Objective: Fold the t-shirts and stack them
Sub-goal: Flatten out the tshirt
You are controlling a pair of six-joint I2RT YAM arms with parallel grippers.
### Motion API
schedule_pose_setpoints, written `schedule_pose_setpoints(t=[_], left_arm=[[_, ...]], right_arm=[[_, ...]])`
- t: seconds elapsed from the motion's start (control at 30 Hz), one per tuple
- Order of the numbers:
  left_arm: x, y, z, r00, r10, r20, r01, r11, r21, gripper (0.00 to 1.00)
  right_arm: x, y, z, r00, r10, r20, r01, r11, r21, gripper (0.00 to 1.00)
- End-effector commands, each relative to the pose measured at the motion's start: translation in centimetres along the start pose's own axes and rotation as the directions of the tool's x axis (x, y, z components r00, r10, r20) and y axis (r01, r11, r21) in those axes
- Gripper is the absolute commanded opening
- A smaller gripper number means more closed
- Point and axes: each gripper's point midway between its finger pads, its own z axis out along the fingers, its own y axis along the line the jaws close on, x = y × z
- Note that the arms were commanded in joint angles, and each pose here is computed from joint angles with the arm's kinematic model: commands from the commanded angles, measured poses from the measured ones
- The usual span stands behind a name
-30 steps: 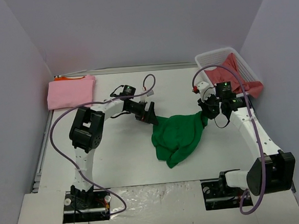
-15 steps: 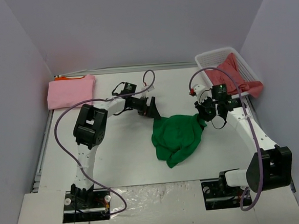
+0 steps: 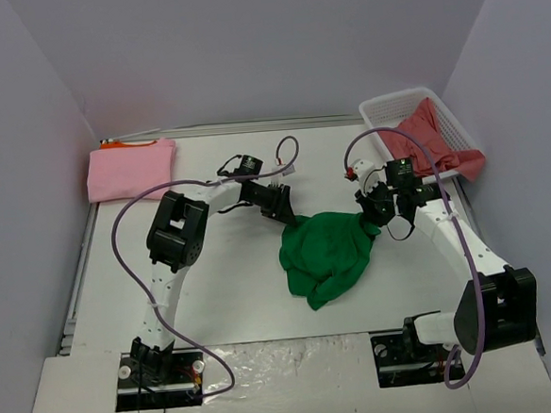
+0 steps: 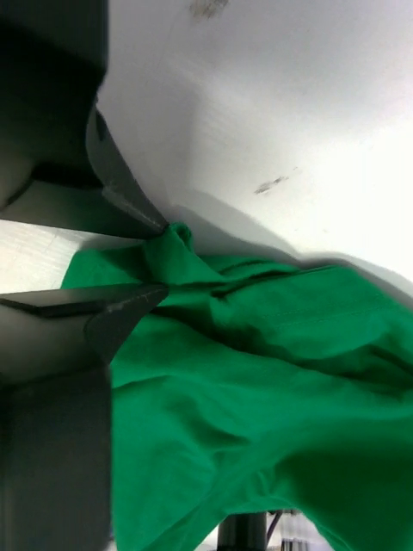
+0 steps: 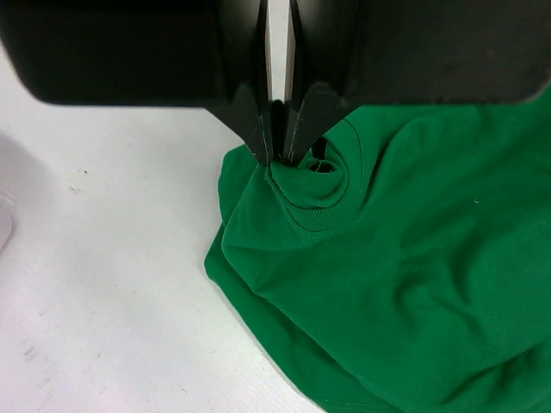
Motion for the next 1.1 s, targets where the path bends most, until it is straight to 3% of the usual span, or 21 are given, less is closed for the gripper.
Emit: schedule_pose_setpoints(t=[0.0, 0.07, 0.1, 0.23, 0.33, 0.43, 0.53, 0.63, 0.77, 0.9, 1.07], left_arm=[[6.5, 3.7, 0.7, 0.978, -0.125, -0.165, 0.101, 0.985, -0.142, 0.26], [6.3, 4.1, 0.6, 0.979, -0.117, -0.169, 0.091, 0.983, -0.157, 0.07], [6.4, 4.1, 0.5, 0.978, -0.116, -0.174, 0.088, 0.983, -0.161, 0.03], [4.7, 4.0, -1.1, 0.985, -0.094, -0.146, 0.065, 0.979, -0.193, 0.02], [1.5, 3.3, -5.3, 0.996, -0.061, -0.062, 0.045, 0.971, -0.235, 0.02], [-1.6, 2.2, -12.1, 1.000, 0.025, 0.018, -0.018, 0.950, -0.311, 0.02], [-4.5, -0.2, -21.4, 0.981, 0.129, 0.143, -0.053, 0.895, -0.442, 0.02], [-4.3, -0.8, -28.4, 0.966, 0.166, 0.197, -0.034, 0.840, -0.542, 0.02], [-2.9, -4.6, -36.2, 0.939, 0.267, 0.217, -0.049, 0.728, -0.684, 0.02], [-1.5, -7.8, -39.5, 0.917, 0.347, 0.196, -0.070, 0.624, -0.778, 0.02], [-0.1, -10.3, -40.2, 0.902, 0.378, 0.208, -0.062, 0.590, -0.805, 0.02]], right_arm=[[0.2, 0.3, 0.1, 1.000, 0.006, -0.004, -0.006, 1.000, 0.002, 0.00], [0.1, 0.2, 0.1, 1.000, 0.004, -0.002, -0.004, 1.000, 0.004, 0.00], [0.2, 0.3, 0.1, 1.000, 0.006, -0.005, -0.006, 1.000, 0.004, 0.00], [0.1, -0.3, -0.1, 1.000, 0.007, -0.011, -0.007, 0.999, 0.034, 0.00], [-0.7, -1.8, -0.9, 1.000, 0.001, -0.004, 0.000, 0.995, 0.103, 0.00], [-2.4, -4.2, -1.9, 1.000, 0.000, 0.014, -0.002, 0.985, 0.175, 0.00], [-4.4, -7.2, -3.4, 0.999, 0.012, 0.044, -0.023, 0.966, 0.259, 0.00], [-7.1, -9.2, -5.0, 0.996, -0.003, 0.093, -0.026, 0.950, 0.310, 0.00], [-9.7, -10.9, -6.8, 0.990, -0.020, 0.143, -0.034, 0.932, 0.362, 0.00], [-12.0, -11.3, -8.4, 0.978, -0.045, 0.202, -0.034, 0.927, 0.373, 0.00], [-13.5, -11.3, -9.6, 0.968, -0.056, 0.246, -0.040, 0.927, 0.372, 0.00]])
